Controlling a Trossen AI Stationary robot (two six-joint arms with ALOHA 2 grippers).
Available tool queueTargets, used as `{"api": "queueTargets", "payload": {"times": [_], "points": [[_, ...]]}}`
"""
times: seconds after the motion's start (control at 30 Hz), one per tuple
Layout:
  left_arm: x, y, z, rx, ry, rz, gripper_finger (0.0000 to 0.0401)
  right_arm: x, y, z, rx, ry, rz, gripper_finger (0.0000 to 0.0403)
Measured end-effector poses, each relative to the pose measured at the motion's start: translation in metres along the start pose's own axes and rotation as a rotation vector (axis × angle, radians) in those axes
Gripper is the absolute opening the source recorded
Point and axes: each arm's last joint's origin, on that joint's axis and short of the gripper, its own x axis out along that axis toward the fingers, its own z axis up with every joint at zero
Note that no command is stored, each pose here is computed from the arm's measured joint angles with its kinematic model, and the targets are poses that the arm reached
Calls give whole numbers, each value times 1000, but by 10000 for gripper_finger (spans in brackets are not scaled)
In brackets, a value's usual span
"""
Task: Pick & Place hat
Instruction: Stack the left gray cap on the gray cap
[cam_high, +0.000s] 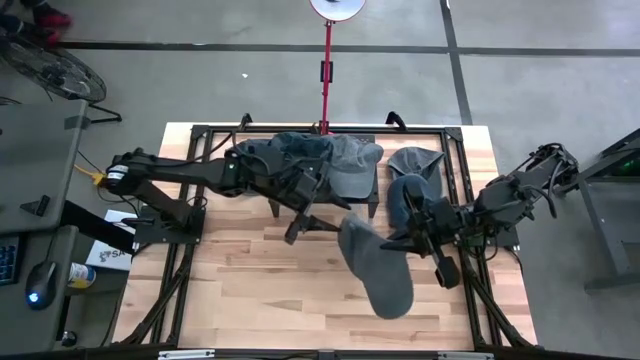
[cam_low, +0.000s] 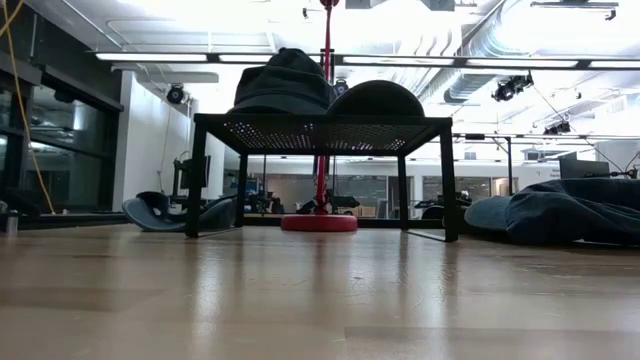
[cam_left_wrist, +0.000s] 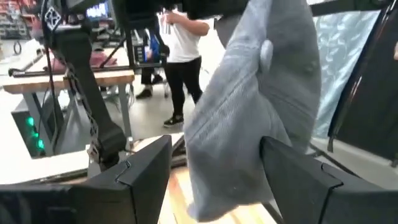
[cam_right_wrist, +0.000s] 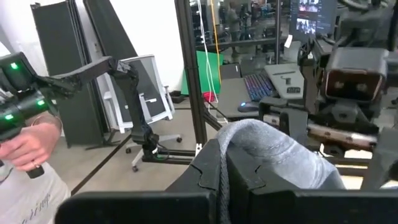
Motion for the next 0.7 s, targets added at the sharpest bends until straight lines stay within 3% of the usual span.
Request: {"api": "queueTargets", "payload": {"times": [0.33, 0.7], "points": [[1, -4, 1, -68, -13, -136, 243, -7, -2, 5, -34, -31, -40, 0], [1, -8, 4, -133, -35, -181, 243, -9, -9, 2, -44, -13, -232, 0]]}}
